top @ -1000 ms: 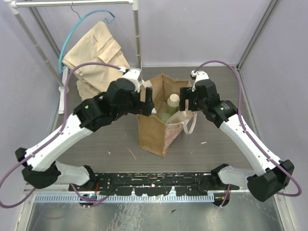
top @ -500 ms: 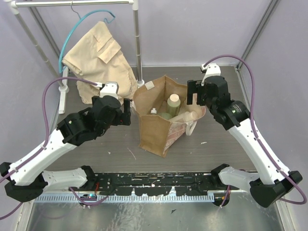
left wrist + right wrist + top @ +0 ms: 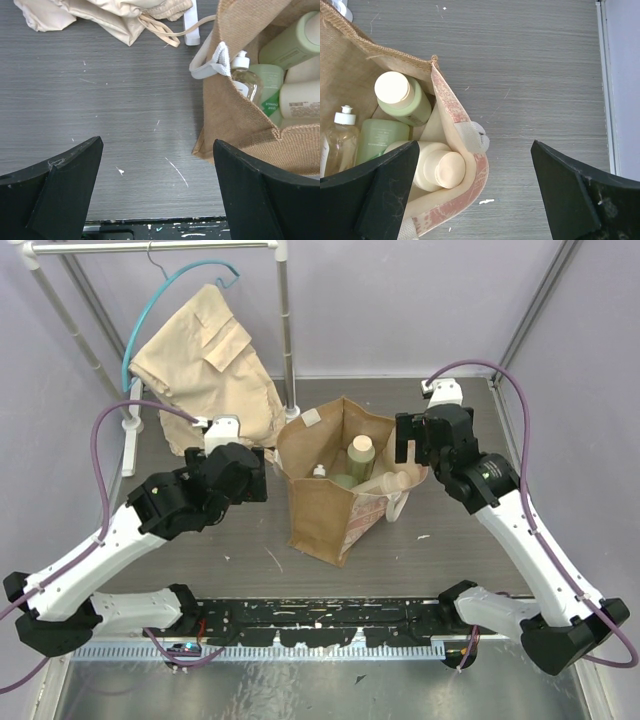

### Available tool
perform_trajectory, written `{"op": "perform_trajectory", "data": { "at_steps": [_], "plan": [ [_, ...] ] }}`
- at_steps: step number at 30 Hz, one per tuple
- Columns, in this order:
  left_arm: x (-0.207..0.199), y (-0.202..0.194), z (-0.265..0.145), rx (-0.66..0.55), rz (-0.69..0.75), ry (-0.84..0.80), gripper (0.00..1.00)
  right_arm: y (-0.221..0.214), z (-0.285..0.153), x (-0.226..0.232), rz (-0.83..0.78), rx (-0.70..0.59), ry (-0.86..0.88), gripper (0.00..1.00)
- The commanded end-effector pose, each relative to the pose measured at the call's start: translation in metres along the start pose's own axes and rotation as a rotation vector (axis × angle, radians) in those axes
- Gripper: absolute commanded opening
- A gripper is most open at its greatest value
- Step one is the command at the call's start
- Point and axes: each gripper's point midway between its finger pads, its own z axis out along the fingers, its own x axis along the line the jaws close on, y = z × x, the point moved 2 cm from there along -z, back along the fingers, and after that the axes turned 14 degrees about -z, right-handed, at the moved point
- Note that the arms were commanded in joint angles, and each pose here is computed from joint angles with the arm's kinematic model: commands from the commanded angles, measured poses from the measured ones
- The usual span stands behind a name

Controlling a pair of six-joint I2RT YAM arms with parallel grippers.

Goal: Place the personal care products into the canvas bag

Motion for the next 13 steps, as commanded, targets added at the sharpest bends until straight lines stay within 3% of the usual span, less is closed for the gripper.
{"op": "perform_trajectory", "data": {
  "at_steps": [1,13],
  "plan": [
    [0.0132,0.0003,0.0025,-0.029,-0.008,0.071,0.98,0.0113,-0.0103,-0.0124,0.036,-0.060,-0.044,1.00],
    [0.0146,0.0056,-0.0013,-0.057,-0.014,0.041,0.98,0.0040,-0.0071,-0.0079,0.028,-0.043,-0.028,1.00]
  ]
}}
